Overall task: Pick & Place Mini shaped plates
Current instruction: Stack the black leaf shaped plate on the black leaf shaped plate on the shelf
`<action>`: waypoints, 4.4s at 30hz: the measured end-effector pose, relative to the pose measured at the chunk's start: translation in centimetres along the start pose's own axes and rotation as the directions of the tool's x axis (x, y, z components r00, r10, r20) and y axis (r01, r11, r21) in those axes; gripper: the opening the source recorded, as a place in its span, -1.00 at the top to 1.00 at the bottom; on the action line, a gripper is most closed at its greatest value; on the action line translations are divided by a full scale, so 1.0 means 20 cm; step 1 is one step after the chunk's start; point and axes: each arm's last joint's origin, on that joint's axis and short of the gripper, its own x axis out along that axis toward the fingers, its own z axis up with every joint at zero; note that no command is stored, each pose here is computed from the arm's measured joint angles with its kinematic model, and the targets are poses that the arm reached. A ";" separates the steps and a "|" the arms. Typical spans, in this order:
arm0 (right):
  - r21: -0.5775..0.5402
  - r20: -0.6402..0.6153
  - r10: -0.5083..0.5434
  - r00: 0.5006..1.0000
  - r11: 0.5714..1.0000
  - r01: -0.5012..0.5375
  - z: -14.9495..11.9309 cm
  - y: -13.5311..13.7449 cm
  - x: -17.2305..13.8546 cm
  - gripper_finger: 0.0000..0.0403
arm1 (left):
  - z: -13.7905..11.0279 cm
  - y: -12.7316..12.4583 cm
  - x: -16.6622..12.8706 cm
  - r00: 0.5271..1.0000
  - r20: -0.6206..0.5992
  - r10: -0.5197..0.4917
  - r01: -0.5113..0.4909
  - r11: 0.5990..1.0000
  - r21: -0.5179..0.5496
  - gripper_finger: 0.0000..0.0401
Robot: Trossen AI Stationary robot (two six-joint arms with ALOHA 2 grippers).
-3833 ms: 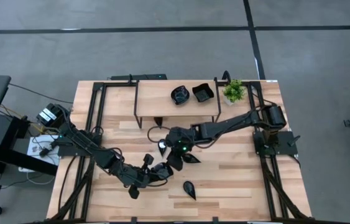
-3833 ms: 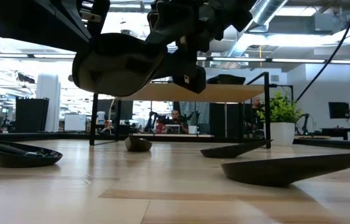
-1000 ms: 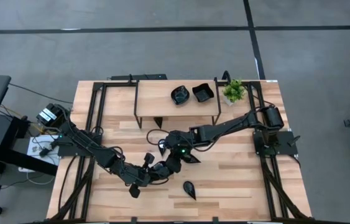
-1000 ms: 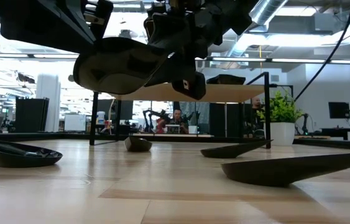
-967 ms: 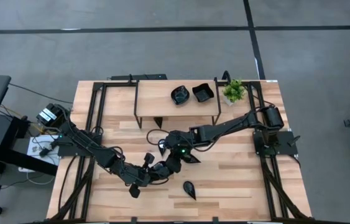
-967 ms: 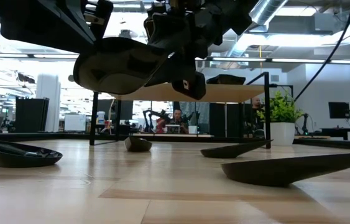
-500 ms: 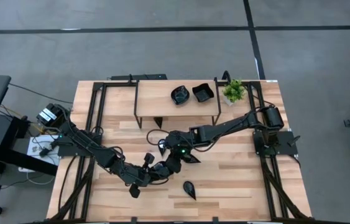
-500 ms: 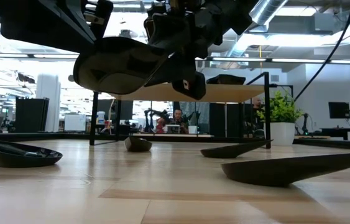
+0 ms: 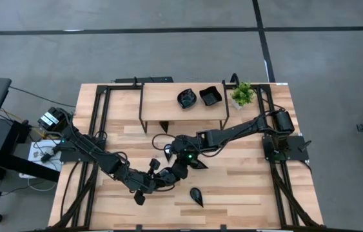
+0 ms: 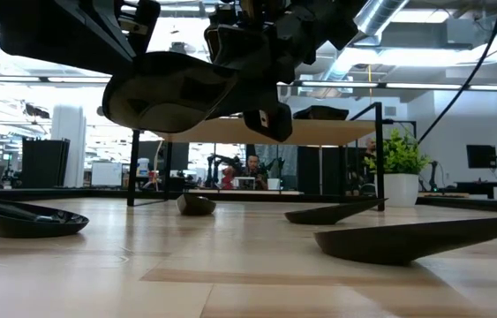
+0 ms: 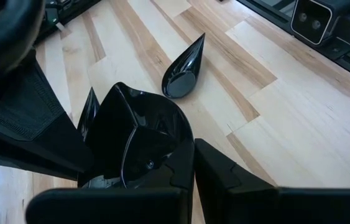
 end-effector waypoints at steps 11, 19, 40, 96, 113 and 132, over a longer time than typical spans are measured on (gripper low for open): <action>0.000 -0.002 0.003 1.000 1.000 -0.003 0.00 0.00 0.00 0.69 | 0.00 0.00 0.00 1.000 0.007 0.002 -0.002 1.000 -0.007 0.93; 0.001 -0.003 0.004 1.000 1.000 -0.004 0.00 0.00 0.00 0.69 | 0.00 0.01 0.00 1.000 0.008 0.007 -0.006 0.999 -0.051 0.68; 0.001 -0.003 0.004 1.000 1.000 -0.004 0.00 0.00 0.00 0.69 | 0.01 0.01 0.00 1.000 0.014 0.009 -0.009 0.998 -0.063 0.41; -0.007 -0.115 -0.056 0.992 0.998 0.055 -0.07 -0.07 0.07 0.57 | 0.03 -0.07 -0.03 0.999 0.037 -0.038 0.041 0.995 -0.088 0.02; 0.030 -0.095 -0.129 0.987 0.991 0.133 -0.07 -0.13 0.12 0.24 | 0.03 -0.07 -0.03 0.999 0.037 -0.037 0.042 0.991 -0.130 0.03; 0.022 -0.119 -0.143 0.983 0.989 0.146 -0.10 -0.15 0.17 0.33 | 0.03 -0.07 -0.03 0.999 0.037 -0.036 0.041 0.991 -0.130 0.03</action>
